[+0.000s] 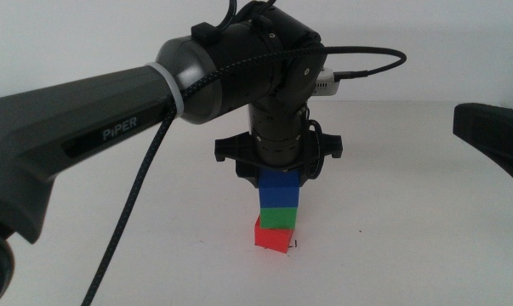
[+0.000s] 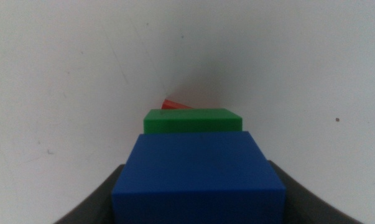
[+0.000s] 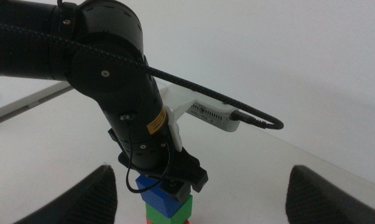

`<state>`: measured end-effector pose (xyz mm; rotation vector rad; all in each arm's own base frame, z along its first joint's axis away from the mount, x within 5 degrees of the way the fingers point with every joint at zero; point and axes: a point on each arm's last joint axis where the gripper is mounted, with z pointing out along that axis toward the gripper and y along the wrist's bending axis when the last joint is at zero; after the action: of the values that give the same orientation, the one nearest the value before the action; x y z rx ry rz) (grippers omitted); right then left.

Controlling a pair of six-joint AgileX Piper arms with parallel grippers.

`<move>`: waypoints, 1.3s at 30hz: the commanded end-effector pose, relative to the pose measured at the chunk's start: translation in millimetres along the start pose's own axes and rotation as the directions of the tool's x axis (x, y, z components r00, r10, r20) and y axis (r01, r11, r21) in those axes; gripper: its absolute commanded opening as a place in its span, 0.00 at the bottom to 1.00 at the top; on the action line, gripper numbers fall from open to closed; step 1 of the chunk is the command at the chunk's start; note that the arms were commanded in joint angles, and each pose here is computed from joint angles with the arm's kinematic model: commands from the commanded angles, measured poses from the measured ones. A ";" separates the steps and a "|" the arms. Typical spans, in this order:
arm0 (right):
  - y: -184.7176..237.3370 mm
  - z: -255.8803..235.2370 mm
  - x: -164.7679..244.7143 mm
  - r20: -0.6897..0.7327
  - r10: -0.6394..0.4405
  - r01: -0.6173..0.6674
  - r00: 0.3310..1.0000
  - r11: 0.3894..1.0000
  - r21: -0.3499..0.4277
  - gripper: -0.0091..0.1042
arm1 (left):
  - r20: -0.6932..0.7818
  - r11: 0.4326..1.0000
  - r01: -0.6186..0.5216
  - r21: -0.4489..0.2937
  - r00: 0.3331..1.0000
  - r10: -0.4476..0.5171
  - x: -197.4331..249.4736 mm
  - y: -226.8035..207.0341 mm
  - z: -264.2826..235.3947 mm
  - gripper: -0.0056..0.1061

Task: Stack red cubes first, then green, then blue cubes in a specific spot.

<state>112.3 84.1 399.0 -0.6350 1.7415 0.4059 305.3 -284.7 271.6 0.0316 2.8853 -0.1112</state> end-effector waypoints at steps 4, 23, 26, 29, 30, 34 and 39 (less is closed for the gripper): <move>-1.3 -0.6 0.3 0.011 -0.003 0.003 1.000 1.000 0.010 0.82 | 0.001 1.000 0.000 -0.015 1.000 0.000 -0.5 -1.3 5.9 0.03; -1.3 -0.6 0.3 0.011 -0.003 0.003 1.000 1.000 0.010 0.82 | 0.051 0.994 -0.105 -0.028 0.993 0.107 -4.3 1.4 -1.0 0.89; -1.3 -0.6 0.3 0.011 -0.003 0.003 1.000 1.000 0.010 0.82 | 0.090 0.992 -0.125 -0.004 0.988 0.124 -3.7 6.0 -24.0 0.89; -1.3 -0.6 0.3 0.011 -0.003 0.003 1.000 1.000 0.010 0.82 | 0.149 0.987 -0.158 0.027 0.977 0.152 0.6 17.0 -63.8 0.89; -1.3 -0.6 0.3 0.011 -0.003 0.003 1.000 1.000 0.010 0.82 | 0.182 0.985 -0.166 0.044 0.971 0.156 2.5 21.6 -80.0 0.89; -1.3 -0.6 0.3 0.011 -0.003 0.003 1.000 1.000 0.010 0.82 | 0.331 0.946 -0.323 0.030 0.896 0.295 13.5 47.1 -140.8 0.89; -1.3 -0.6 0.3 0.011 -0.003 0.003 1.000 1.000 0.010 0.82 | 0.478 0.913 -0.403 -0.071 0.789 0.385 30.9 104.7 -203.1 0.89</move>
<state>112.3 84.1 399.0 -0.6350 1.7415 0.4059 239.3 -185.4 437.3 0.5105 2.3682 -0.1181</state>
